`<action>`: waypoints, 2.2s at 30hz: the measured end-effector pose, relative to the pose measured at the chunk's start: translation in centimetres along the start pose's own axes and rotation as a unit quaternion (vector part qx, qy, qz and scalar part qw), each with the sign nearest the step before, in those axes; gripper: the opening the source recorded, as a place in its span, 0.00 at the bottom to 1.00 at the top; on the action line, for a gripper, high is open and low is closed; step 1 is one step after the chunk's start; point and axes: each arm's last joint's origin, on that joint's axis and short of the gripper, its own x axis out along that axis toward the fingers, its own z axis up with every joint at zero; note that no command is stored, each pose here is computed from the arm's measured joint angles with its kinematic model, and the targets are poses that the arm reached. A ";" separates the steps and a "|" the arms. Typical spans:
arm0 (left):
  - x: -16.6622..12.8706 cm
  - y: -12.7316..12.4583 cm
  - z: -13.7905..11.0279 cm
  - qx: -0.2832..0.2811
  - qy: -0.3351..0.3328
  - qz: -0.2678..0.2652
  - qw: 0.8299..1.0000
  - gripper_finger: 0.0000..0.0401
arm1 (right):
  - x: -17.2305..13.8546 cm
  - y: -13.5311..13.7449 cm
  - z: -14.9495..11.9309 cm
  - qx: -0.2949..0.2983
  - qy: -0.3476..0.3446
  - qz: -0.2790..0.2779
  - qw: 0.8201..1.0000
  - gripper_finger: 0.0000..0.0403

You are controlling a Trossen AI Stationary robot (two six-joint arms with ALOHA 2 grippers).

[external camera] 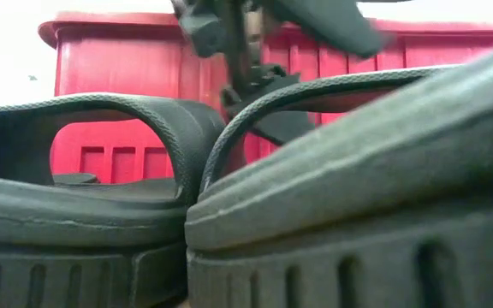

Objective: Pick and place slides into bin
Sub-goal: Put the black slide into the red bin

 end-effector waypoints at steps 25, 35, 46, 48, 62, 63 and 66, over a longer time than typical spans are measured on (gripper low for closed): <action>0.6 -1.9 1.4 0.017 -0.028 -0.148 0.988 0.04 | 0.0 0.0 0.1 -0.017 -0.005 0.000 1.000 0.00; -6.7 -5.8 4.8 0.050 -0.107 -0.254 0.960 0.01 | -0.1 0.1 0.2 -0.036 -0.012 0.003 0.999 0.00; -21.4 -11.8 3.5 0.058 -0.271 -0.134 0.951 0.00 | -0.1 0.1 0.2 -0.047 -0.012 0.002 0.999 0.00; -24.2 -12.6 3.2 0.065 -0.323 -0.111 0.938 0.00 | -0.1 0.1 0.3 -0.046 -0.014 0.002 0.999 0.00; -30.7 -12.8 -1.3 0.088 -0.277 -0.043 0.956 0.00 | 0.0 -0.3 0.2 -0.056 -0.020 -0.048 0.997 0.00; -30.9 -12.2 -1.6 0.078 -0.257 -0.036 0.962 0.00 | 0.1 -0.3 0.2 -0.055 -0.021 -0.055 0.997 0.00; -31.9 -10.6 -2.0 0.067 -0.228 -0.010 0.971 0.00 | 0.4 -0.5 0.1 -0.054 -0.019 -0.067 0.996 0.00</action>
